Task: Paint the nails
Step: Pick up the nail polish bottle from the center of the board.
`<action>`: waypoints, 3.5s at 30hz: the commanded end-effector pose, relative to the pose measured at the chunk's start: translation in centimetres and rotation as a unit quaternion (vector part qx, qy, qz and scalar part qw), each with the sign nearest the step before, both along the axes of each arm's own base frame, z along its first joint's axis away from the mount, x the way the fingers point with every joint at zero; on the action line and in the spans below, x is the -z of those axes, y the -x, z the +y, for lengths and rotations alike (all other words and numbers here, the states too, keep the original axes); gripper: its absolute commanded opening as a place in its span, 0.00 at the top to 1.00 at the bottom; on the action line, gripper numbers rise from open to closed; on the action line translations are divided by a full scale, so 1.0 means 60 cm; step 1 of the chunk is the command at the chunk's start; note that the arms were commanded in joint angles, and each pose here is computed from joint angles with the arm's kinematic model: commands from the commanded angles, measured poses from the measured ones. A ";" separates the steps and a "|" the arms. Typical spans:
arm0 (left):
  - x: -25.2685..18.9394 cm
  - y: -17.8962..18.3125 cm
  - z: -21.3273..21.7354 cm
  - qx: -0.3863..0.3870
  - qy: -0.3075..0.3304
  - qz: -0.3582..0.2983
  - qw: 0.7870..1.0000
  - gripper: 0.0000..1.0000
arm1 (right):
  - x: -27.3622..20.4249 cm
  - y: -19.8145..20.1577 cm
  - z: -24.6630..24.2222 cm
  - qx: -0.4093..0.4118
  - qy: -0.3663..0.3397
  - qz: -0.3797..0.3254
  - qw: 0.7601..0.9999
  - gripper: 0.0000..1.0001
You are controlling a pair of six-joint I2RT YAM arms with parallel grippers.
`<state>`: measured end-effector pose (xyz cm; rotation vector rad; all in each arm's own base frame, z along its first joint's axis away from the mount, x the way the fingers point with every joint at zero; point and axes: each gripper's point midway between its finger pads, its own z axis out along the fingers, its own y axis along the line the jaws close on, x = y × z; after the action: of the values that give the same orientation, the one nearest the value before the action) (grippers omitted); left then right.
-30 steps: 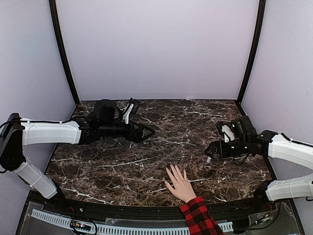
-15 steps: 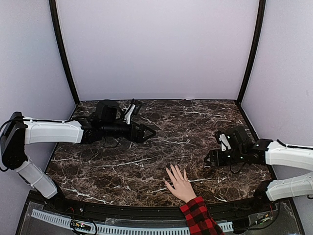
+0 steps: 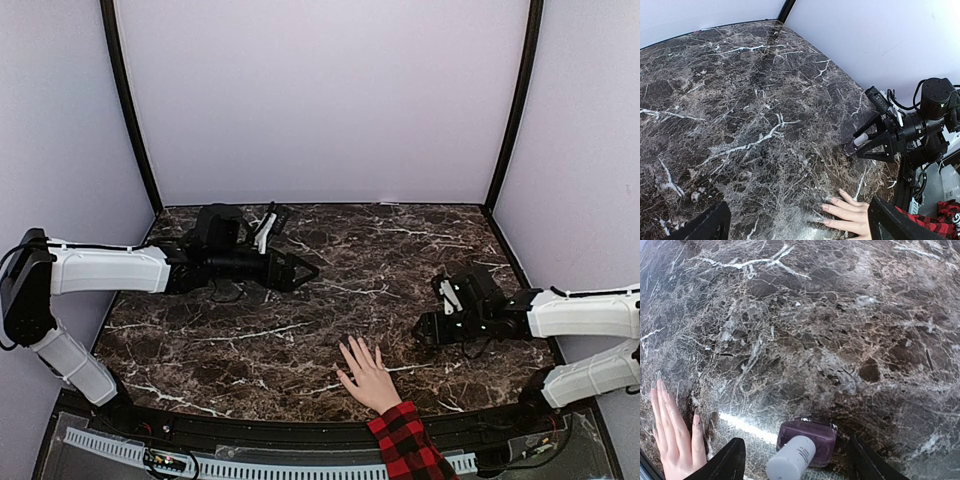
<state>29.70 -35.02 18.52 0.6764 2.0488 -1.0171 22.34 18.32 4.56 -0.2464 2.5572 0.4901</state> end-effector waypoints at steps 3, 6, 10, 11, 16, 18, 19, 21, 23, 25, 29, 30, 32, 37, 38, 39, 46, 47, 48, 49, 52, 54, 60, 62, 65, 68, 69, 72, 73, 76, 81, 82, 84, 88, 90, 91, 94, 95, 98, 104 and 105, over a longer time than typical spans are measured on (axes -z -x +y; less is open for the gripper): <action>-0.028 -0.006 0.000 -0.003 0.012 -0.017 1.000 0.01 | -0.010 -0.019 0.034 -0.026 -0.020 -0.028 0.999 0.30; -0.027 -0.006 0.001 -0.004 0.012 -0.017 1.000 0.01 | -0.008 -0.023 0.046 -0.040 -0.025 -0.029 0.998 0.30; -0.026 -0.003 0.002 -0.004 0.012 -0.015 1.000 0.01 | -0.008 -0.027 0.066 -0.064 -0.034 -0.035 0.997 0.30; -0.025 -0.003 0.003 -0.004 0.011 -0.015 1.000 0.01 | -0.012 -0.031 0.072 -0.069 -0.039 -0.040 0.996 0.30; -0.025 -0.003 0.003 -0.004 0.011 -0.015 1.000 0.01 | -0.019 -0.035 0.096 -0.099 -0.053 -0.051 0.992 0.28; -0.024 -0.002 0.002 -0.002 0.012 -0.014 1.000 0.01 | -0.025 -0.035 0.109 -0.117 -0.061 -0.057 0.990 0.26; -0.025 -0.002 0.002 -0.002 0.012 -0.014 1.000 0.01 | -0.027 -0.037 0.114 -0.123 -0.065 -0.059 0.988 0.26; -0.025 -0.003 0.002 -0.001 0.012 -0.015 1.000 0.01 | -0.033 -0.036 0.125 -0.140 -0.072 -0.063 0.986 0.26; -0.027 -0.002 0.001 0.000 0.013 -0.014 1.000 0.01 | -0.045 -0.036 0.131 -0.148 -0.080 -0.069 0.983 0.25; -0.028 -0.002 0.000 0.000 0.014 -0.014 1.000 0.01 | -0.059 -0.035 0.126 -0.142 -0.086 -0.080 0.983 0.22; -0.028 0.000 -0.002 0.005 0.017 -0.013 1.000 0.01 | -0.079 -0.031 0.084 -0.090 -0.074 -0.103 0.988 0.18; -0.029 0.000 -0.002 0.006 0.018 -0.013 1.000 0.01 | -0.078 -0.029 0.069 -0.069 -0.070 -0.105 0.990 0.17; -0.030 0.000 -0.004 0.008 0.019 -0.013 1.000 0.01 | -0.076 -0.023 0.042 -0.031 -0.071 -0.109 0.991 0.16; -0.033 -0.001 -0.009 0.013 0.023 -0.012 1.000 0.01 | -0.052 -0.012 0.010 0.020 -0.068 -0.098 0.993 0.21; -0.034 -0.001 -0.010 0.013 0.025 -0.011 1.000 0.01 | -0.049 -0.011 0.010 0.022 -0.068 -0.094 0.993 0.21; -0.034 0.000 -0.010 0.014 0.026 -0.011 1.000 0.01 | -0.045 -0.008 0.011 0.021 -0.068 -0.089 0.993 0.22; -0.037 0.000 -0.010 0.013 0.030 -0.009 0.999 0.01 | -0.020 0.002 0.030 0.002 -0.052 -0.076 0.996 0.26; -0.037 0.000 -0.010 0.013 0.031 -0.009 0.999 0.01 | -0.017 0.003 0.036 -0.004 -0.051 -0.075 0.996 0.26; -0.036 0.000 -0.010 0.012 0.031 -0.008 0.999 0.01 | -0.013 0.004 0.040 -0.007 -0.048 -0.073 0.996 0.28; -0.036 0.000 -0.010 0.012 0.031 -0.008 0.999 0.01 | -0.009 0.004 0.043 -0.010 -0.043 -0.071 0.997 0.30; -0.037 0.000 -0.010 0.012 0.032 -0.008 0.999 0.01 | 0.001 0.001 0.046 -0.013 -0.020 -0.066 0.998 0.38; -0.037 0.000 -0.011 0.013 0.032 -0.009 0.999 0.01 | 0.005 0.000 0.046 -0.014 -0.009 -0.066 0.998 0.39; -0.038 -0.002 -0.012 0.013 0.032 -0.011 0.999 0.01 | 0.008 -0.009 0.050 -0.032 0.017 -0.077 0.996 0.45; -0.036 -0.002 -0.013 0.014 0.033 -0.009 0.999 0.01 | 0.009 -0.015 0.057 -0.042 0.024 -0.080 0.996 0.47; -0.037 -0.001 -0.014 0.015 0.033 -0.009 0.999 0.01 | 0.018 -0.020 0.063 -0.055 0.043 -0.072 0.995 0.53; -0.037 -0.002 -0.010 0.012 0.031 -0.011 0.999 0.01 | 0.018 -0.023 0.069 -0.062 0.043 -0.074 0.994 0.60; -0.037 -0.001 -0.009 0.011 0.030 -0.012 0.999 0.01 | 0.017 -0.024 0.071 -0.065 0.043 -0.077 0.994 0.61; -0.036 -0.001 -0.007 0.010 0.029 -0.012 0.999 0.01 | 0.010 -0.030 0.082 -0.081 0.041 -0.089 0.992 0.65; -0.035 0.000 -0.008 0.011 0.029 -0.011 0.999 0.01 | 0.008 -0.032 0.087 -0.089 0.040 -0.093 0.991 0.67; -0.034 -0.001 -0.008 0.011 0.029 -0.011 0.999 0.01 | 0.010 -0.033 0.099 -0.112 0.045 -0.094 0.988 0.73; -0.033 0.000 -0.007 0.011 0.027 -0.011 1.000 0.01 | 0.010 -0.034 0.103 -0.125 0.047 -0.099 0.986 0.69; -0.032 0.000 -0.006 0.009 0.027 -0.011 1.000 0.01 | 0.007 -0.033 0.101 -0.120 0.042 -0.101 0.987 0.65; -0.032 0.001 -0.005 0.010 0.027 -0.010 1.000 0.01 | 0.003 -0.029 0.095 -0.109 0.030 -0.107 0.988 0.56; -0.029 0.002 -0.006 0.011 0.026 -0.010 1.000 0.01 | 0.004 -0.019 0.083 -0.087 0.004 -0.114 0.990 0.50; -0.029 0.000 -0.005 0.009 0.025 -0.013 1.000 0.01 | 0.007 -0.017 0.075 -0.075 -0.001 -0.115 0.991 0.50; -0.031 0.000 -0.005 0.008 0.026 -0.015 1.000 0.01 | 0.006 -0.017 0.073 -0.070 -0.003 -0.117 0.991 0.50; -0.038 0.002 -0.003 0.008 0.037 -0.025 0.999 0.01 | 0.010 -0.014 0.067 -0.065 -0.010 -0.125 0.990 0.50; -0.039 0.005 -0.003 0.011 0.044 -0.030 0.999 0.01 | 0.014 -0.012 0.066 -0.065 -0.010 -0.125 0.990 0.50; -0.052 0.010 0.000 0.012 0.062 -0.046 0.997 0.01 | 0.026 -0.011 0.062 -0.062 -0.005 -0.121 0.991 0.52; -0.064 0.021 0.011 0.014 0.083 -0.081 0.993 0.01 | 0.043 -0.010 0.059 -0.063 0.000 -0.121 0.991 0.60; -0.065 0.024 0.012 0.017 0.084 -0.085 0.993 0.01 | 0.044 -0.010 0.060 -0.064 0.000 -0.121 0.991 0.61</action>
<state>28.59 -34.66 19.03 0.6751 1.9416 -1.0820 22.79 21.67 2.12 -0.4484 2.3402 0.4720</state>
